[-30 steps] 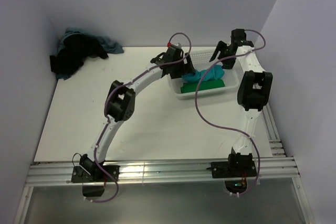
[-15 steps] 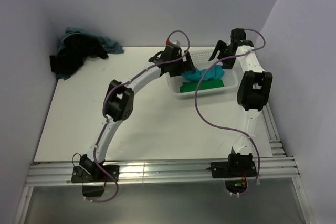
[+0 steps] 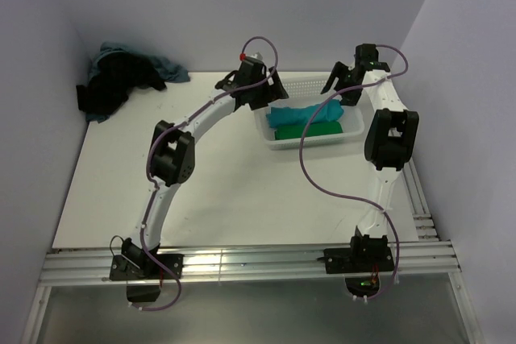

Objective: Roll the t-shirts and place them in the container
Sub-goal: Place the rolled tshirt into the container

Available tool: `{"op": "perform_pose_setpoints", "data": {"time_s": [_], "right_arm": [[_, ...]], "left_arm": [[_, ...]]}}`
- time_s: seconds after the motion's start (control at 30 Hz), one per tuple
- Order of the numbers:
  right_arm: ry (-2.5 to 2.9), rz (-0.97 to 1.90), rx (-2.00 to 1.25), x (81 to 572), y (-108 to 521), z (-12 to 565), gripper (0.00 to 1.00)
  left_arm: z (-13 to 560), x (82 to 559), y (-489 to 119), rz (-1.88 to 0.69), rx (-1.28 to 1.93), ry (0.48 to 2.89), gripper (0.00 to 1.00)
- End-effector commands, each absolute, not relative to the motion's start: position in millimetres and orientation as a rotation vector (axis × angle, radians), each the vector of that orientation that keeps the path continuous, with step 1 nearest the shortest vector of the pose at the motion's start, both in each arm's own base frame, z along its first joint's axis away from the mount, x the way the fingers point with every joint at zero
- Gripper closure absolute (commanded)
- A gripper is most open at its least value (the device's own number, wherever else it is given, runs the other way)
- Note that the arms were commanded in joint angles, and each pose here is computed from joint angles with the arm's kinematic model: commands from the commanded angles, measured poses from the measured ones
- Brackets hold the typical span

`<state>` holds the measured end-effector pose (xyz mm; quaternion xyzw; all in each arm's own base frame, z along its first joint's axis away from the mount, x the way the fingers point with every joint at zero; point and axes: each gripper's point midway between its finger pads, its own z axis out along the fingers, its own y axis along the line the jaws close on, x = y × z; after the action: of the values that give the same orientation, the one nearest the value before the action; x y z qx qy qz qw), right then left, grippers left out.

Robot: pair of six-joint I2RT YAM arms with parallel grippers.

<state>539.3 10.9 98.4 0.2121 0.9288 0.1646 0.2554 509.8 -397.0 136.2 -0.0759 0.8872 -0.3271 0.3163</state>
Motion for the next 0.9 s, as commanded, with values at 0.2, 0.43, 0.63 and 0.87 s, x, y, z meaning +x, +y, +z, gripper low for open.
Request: {"op": "perform_pose_setpoints", "data": {"time_s": [0.2,0.43,0.63,0.87], "right_arm": [[2.469,0.220,0.675,534.5,-52.0,113.7,0.14],[2.463,0.206,0.665,534.0,-49.5,120.1,0.14],[2.488,0.125,0.657,531.2,-45.7,112.2,0.14],[2.471,0.113,0.670,533.0,-55.9,117.4,0.14]], "left_arm": [[124.0,512.6,-359.2,-0.735,-0.237,2.402,0.32],[120.9,500.5,-389.3,-0.830,-0.162,2.398,0.36],[96.9,491.6,-402.1,-0.704,-0.091,2.472,0.37],[35.4,475.3,-355.4,-0.506,-0.169,2.618,0.38]]}}
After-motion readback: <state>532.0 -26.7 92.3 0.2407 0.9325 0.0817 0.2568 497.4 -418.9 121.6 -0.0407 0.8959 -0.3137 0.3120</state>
